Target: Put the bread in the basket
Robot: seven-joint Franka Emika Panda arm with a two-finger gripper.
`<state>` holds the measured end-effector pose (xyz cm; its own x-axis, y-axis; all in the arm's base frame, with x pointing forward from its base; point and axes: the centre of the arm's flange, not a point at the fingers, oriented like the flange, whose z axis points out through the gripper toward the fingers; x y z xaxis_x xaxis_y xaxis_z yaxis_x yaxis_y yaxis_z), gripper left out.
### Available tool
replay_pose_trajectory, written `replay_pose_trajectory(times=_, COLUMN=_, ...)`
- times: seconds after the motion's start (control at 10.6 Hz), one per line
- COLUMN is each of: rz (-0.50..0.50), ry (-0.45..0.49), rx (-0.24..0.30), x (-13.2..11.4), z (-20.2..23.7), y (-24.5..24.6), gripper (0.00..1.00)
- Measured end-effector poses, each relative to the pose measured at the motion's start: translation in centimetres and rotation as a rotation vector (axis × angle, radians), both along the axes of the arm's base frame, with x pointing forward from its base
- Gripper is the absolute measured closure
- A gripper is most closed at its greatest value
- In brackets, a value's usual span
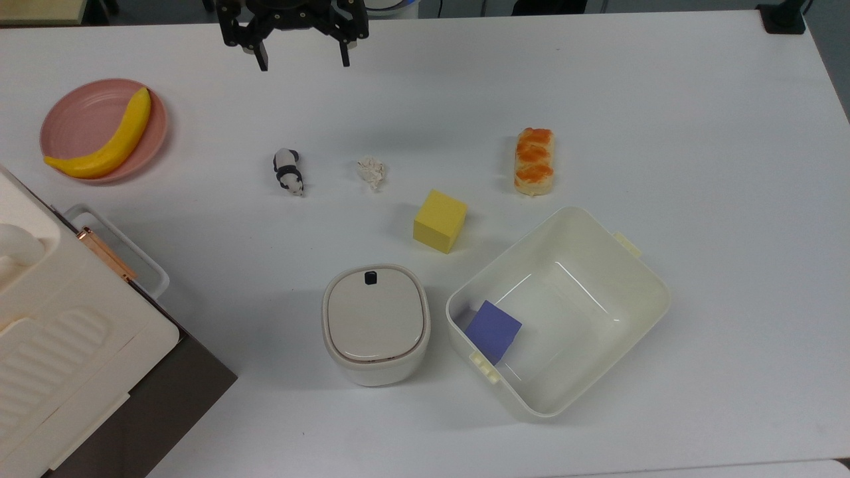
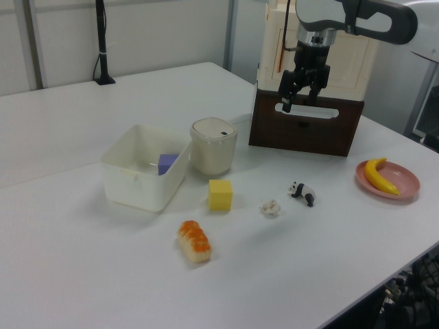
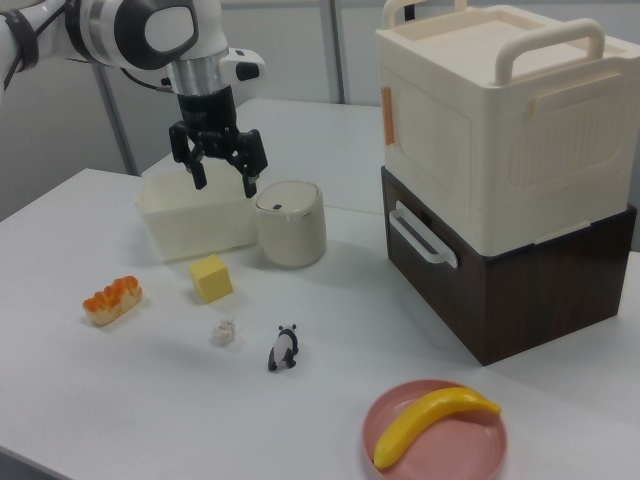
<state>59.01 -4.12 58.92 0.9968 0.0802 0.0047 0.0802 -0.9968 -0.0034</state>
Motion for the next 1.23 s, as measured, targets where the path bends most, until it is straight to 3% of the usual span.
replay_pose_trajectory(times=0.94, rz=0.052, ry=0.042, rx=-0.005, x=1.1, z=-3.3, y=3.9, gripper=0.0)
replay_pose_trajectory(times=1.23, rz=0.132, ry=0.07, rx=-0.009, x=0.8, z=-4.7, y=9.5, gripper=0.0)
